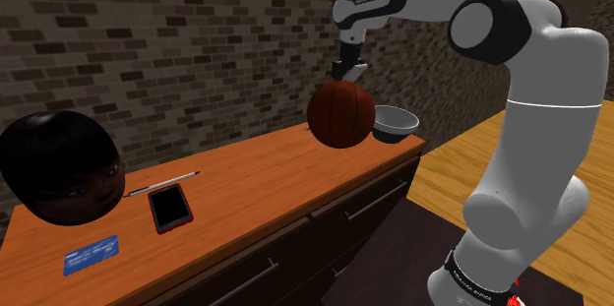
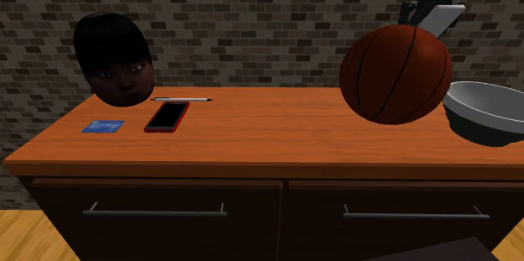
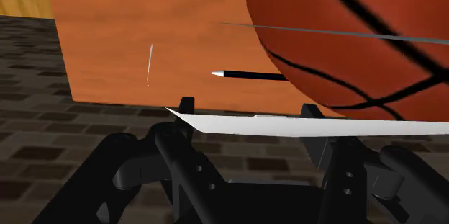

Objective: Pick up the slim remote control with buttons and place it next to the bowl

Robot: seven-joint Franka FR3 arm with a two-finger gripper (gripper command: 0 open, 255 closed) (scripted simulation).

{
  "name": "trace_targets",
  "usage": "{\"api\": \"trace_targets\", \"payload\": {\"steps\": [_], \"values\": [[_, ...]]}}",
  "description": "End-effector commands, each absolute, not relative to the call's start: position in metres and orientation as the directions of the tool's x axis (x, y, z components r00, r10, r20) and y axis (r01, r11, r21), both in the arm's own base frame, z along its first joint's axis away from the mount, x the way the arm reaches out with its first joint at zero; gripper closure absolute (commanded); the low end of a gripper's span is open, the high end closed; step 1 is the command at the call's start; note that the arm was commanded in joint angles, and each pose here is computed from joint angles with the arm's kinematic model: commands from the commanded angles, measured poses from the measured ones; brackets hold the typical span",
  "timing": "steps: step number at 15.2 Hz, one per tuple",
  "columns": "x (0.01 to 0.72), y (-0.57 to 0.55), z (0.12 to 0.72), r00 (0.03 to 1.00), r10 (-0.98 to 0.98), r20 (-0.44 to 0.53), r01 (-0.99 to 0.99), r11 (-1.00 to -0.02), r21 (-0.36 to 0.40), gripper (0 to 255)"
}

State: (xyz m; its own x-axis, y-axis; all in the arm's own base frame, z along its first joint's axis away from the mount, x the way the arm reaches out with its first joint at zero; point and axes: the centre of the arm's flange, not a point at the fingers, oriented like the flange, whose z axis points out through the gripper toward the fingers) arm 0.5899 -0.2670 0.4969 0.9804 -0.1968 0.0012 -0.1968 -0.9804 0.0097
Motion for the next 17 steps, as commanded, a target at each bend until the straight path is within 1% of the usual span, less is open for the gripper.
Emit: {"api": "trace_targets", "payload": {"steps": [1, 13, 17], "values": [[0.586, -0.294, 0.495, 0.981, -0.195, -0.008, -0.195, -0.981, 0.008, 255], [0.571, -0.452, 0.495, 0.981, -0.195, -0.008, -0.195, -0.981, 0.008, 255], [0.570, -0.461, 0.479, 0.981, -0.195, -0.008, -0.195, -0.981, 0.008, 255]]}}
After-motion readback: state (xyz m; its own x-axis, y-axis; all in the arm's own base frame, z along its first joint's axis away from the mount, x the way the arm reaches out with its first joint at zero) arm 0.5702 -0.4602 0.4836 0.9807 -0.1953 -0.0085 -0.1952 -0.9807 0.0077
